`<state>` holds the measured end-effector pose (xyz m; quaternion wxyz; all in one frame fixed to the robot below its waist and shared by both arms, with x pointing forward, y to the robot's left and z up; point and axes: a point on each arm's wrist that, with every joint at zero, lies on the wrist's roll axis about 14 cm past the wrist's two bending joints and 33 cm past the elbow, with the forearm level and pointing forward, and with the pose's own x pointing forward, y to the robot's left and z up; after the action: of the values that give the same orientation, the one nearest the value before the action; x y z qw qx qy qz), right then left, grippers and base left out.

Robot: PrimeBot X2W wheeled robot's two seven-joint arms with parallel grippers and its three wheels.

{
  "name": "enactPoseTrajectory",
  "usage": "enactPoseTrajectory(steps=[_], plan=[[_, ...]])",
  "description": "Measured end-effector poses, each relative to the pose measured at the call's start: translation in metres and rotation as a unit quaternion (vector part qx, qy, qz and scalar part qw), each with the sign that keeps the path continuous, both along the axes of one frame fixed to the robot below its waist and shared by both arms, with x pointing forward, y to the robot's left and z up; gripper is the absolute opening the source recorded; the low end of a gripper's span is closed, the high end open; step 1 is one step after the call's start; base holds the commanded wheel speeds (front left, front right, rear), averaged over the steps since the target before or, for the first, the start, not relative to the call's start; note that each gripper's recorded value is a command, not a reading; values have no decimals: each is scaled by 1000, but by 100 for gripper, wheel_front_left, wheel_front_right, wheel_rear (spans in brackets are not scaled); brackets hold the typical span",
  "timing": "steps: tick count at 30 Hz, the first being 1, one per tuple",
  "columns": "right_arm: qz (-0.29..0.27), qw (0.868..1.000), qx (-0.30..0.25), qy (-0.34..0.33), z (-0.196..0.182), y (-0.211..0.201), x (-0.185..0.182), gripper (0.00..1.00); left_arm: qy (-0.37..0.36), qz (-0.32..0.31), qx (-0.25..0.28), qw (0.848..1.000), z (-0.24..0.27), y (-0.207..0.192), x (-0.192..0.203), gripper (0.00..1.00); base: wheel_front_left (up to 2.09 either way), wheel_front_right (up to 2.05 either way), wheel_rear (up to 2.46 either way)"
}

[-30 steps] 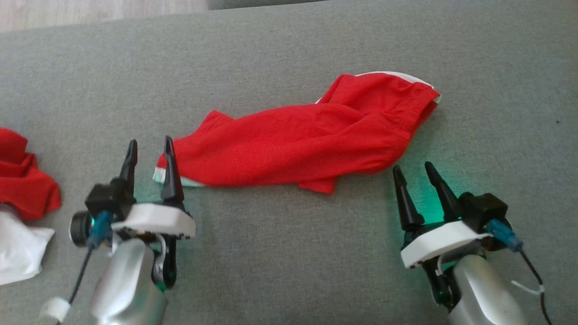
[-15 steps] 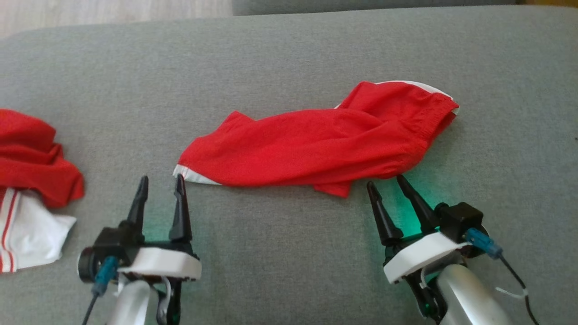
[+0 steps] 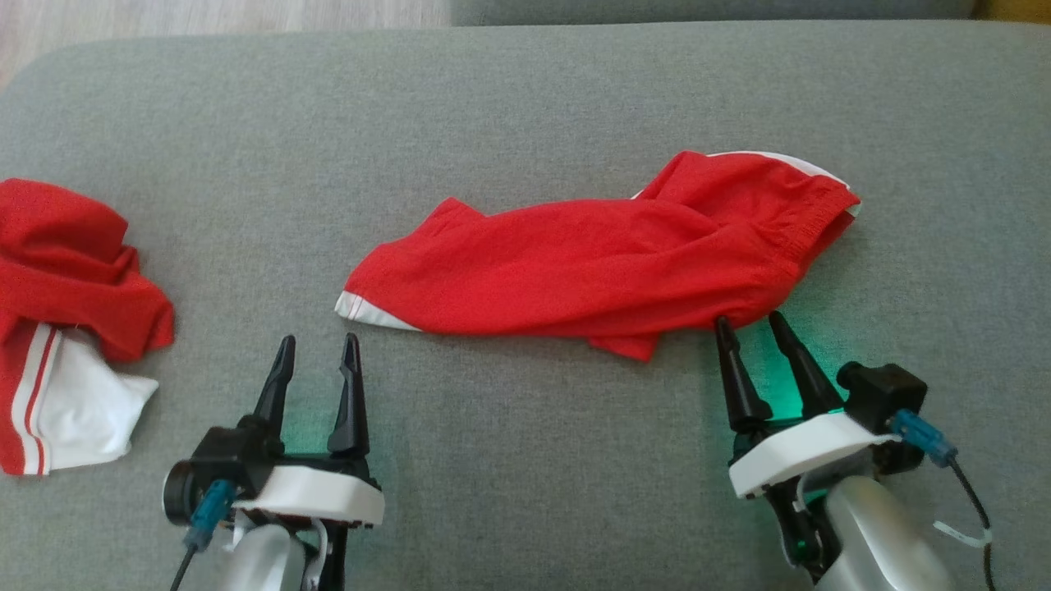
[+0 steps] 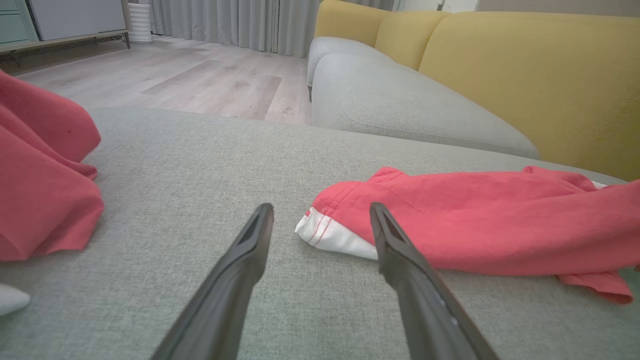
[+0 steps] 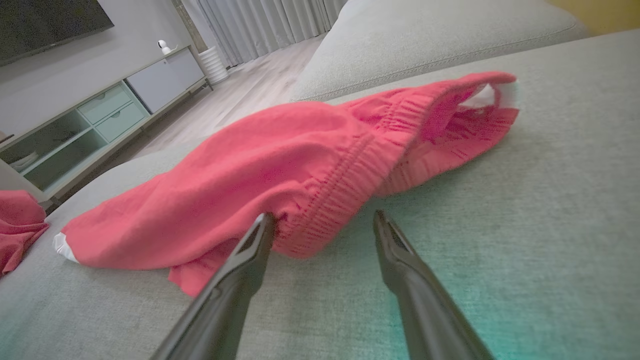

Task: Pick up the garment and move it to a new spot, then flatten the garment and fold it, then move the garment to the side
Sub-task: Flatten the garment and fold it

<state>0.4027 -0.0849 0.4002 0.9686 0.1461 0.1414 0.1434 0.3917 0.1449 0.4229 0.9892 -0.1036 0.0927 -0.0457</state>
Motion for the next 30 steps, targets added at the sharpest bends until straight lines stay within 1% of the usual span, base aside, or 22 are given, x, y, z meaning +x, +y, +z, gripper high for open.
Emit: enactPoseTrajectory(steps=[3, 4, 5, 6, 7, 8, 14, 19, 23, 30], plan=[[9, 1000, 5, 5, -2, 7, -1, 100, 3, 2, 1, 1000, -2, 1, 0, 100, 0, 0, 0], [14, 1000, 8, 5, -2, 10, -2, 93, 4, 2, 1, 1000, -3, 1, 0, 100, 0, 0, 0], [18, 1000, 10, 3, -1, 13, -2, 66, 5, 2, 1, 1000, -3, 2, 0, 100, 0, 0, 0], [20, 1000, 13, 1, 0, 15, -1, 33, 5, 3, 1, 1000, -4, 2, 0, 100, 0, 0, 0], [21, 1000, 15, 0, 2, 16, -1, 3, 6, 2, 1, 1000, -4, 2, 0, 100, 0, 0, 0], [23, 1000, 18, -3, 4, 18, 0, 0, 6, 2, 1, 1000, -4, 1, 1, 100, 0, 0, 0], [25, 999, 28, -38, 27, 18, 4, 0, -1, -3, 0, 1000, 1, -2, 1, 100, 0, 0, 0], [30, 995, 37, -85, 59, 17, 4, 0, -7, -10, -2, 1000, 6, -7, -6, 100, 0, 0, 0], [40, 992, 55, -110, 82, 20, -11, 0, -4, -14, -1, 1000, 5, -10, -21, 100, 0, 0, 0], [44, 991, 57, -115, 90, 3, -40, 0, 7, -25, -2, 1000, -1, -17, -47, 100, 0, 0, 0]])
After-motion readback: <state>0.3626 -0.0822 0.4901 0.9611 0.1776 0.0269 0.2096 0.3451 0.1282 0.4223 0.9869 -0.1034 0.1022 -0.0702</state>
